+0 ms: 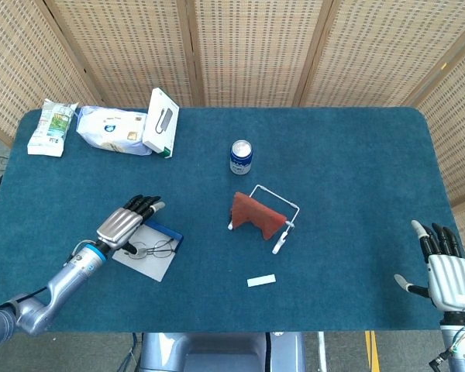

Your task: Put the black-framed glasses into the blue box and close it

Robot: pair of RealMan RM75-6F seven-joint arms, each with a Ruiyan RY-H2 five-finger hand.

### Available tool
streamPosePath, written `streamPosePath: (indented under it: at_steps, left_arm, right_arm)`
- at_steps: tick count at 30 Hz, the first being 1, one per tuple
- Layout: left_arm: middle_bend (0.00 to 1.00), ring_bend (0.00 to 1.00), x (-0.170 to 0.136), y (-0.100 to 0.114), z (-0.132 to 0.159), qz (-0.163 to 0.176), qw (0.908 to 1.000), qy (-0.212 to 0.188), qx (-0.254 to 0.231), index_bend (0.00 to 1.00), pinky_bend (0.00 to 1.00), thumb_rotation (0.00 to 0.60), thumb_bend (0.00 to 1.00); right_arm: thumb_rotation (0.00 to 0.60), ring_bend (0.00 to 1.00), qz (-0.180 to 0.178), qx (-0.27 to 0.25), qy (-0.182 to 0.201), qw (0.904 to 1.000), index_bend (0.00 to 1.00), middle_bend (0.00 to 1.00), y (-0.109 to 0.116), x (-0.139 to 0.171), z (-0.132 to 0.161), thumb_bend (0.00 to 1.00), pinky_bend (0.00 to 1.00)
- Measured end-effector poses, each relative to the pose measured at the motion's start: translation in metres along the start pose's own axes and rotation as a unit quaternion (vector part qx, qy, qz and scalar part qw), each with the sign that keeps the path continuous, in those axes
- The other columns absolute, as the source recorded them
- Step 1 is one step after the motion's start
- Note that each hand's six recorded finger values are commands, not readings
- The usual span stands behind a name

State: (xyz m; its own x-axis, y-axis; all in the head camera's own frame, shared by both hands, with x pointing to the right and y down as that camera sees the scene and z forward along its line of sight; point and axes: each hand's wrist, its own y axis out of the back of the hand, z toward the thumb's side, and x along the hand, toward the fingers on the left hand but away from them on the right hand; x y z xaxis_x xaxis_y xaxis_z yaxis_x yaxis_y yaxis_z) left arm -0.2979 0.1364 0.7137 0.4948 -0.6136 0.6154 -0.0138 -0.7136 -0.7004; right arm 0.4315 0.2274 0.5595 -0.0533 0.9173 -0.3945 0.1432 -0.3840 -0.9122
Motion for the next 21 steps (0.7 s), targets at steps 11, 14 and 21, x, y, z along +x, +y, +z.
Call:
streamPosePath:
  at_steps: [11, 14, 21]
  left_arm:
    - [0.0, 0.0, 0.0, -0.006, 0.001, -0.003, 1.0, -0.001, 0.006, 0.0, 0.0, 0.6, 0.07]
    - [0.0, 0.0, -0.001, -0.003, 0.001, 0.003, 1.0, -0.002, 0.008, 0.0, 0.0, 0.6, 0.07]
    - [0.0, 0.0, -0.011, 0.009, 0.004, 0.013, 0.9996, -0.018, 0.019, 0.0, 0.0, 0.6, 0.06]
  right_arm:
    - [0.6, 0.0, 0.001, -0.003, -0.001, 1.0, 0.0, 0.16, 0.0, 0.001, -0.001, 0.13, 0.0]
    - [0.6, 0.0, 0.001, -0.003, -0.001, 1.0, 0.0, 0.16, 0.0, 0.001, -0.001, 0.13, 0.0]
    - [0.6, 0.0, 0.002, -0.003, -0.001, 1.0, 0.0, 0.16, 0.0, 0.001, -0.001, 0.13, 0.0]
